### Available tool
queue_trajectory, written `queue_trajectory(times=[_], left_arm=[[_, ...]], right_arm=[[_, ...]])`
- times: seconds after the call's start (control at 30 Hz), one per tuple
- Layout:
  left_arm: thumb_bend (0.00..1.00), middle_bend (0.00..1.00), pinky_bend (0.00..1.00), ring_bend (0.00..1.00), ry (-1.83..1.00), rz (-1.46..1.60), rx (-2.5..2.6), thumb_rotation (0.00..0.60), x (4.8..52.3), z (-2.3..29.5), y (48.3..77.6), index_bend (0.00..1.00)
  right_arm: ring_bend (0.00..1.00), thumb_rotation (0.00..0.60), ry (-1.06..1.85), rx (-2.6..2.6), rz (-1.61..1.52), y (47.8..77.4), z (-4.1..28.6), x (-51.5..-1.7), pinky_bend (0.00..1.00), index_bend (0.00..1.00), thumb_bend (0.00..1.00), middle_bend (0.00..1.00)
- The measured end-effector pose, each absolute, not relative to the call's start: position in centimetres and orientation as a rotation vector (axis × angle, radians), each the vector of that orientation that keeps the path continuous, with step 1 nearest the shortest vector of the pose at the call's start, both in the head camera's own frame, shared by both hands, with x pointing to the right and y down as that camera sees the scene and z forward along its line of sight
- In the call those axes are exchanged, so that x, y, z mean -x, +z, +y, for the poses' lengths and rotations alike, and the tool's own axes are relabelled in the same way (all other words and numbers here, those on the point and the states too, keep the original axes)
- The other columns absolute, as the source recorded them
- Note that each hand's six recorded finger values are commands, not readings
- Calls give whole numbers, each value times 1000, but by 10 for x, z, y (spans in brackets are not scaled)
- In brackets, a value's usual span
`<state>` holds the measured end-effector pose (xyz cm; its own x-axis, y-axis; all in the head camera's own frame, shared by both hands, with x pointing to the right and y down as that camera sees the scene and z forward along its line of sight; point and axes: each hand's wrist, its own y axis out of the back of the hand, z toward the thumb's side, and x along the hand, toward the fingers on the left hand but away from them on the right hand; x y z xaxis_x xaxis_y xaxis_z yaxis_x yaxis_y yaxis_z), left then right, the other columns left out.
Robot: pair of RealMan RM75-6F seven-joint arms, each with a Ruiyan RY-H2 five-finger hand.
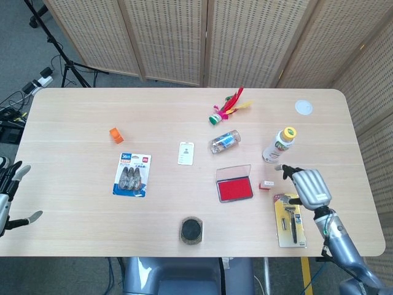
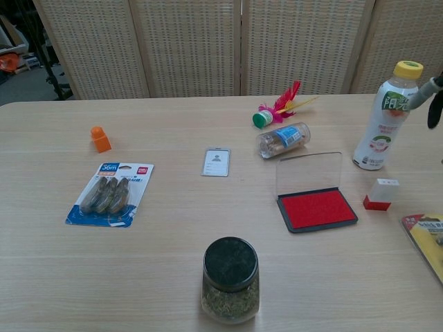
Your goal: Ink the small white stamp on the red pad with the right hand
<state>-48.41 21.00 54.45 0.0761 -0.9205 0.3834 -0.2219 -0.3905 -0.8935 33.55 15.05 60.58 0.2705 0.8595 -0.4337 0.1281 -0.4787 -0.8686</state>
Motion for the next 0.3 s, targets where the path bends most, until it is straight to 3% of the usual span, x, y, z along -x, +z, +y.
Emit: queue_trajectory(times=[0.1,0.3], left_arm=[[0,0,0,0,-1349,1146,1696,600,485,211,543,0],[0,0,0,0,-1356,1155,1663,600,488,211,540,0]], right_arm=[[0,600,1211,1744,-945,580,161,-350,5,50,0,0],[0,600,1204,1591,-1026,544,191,-388,0,0,0,0]])
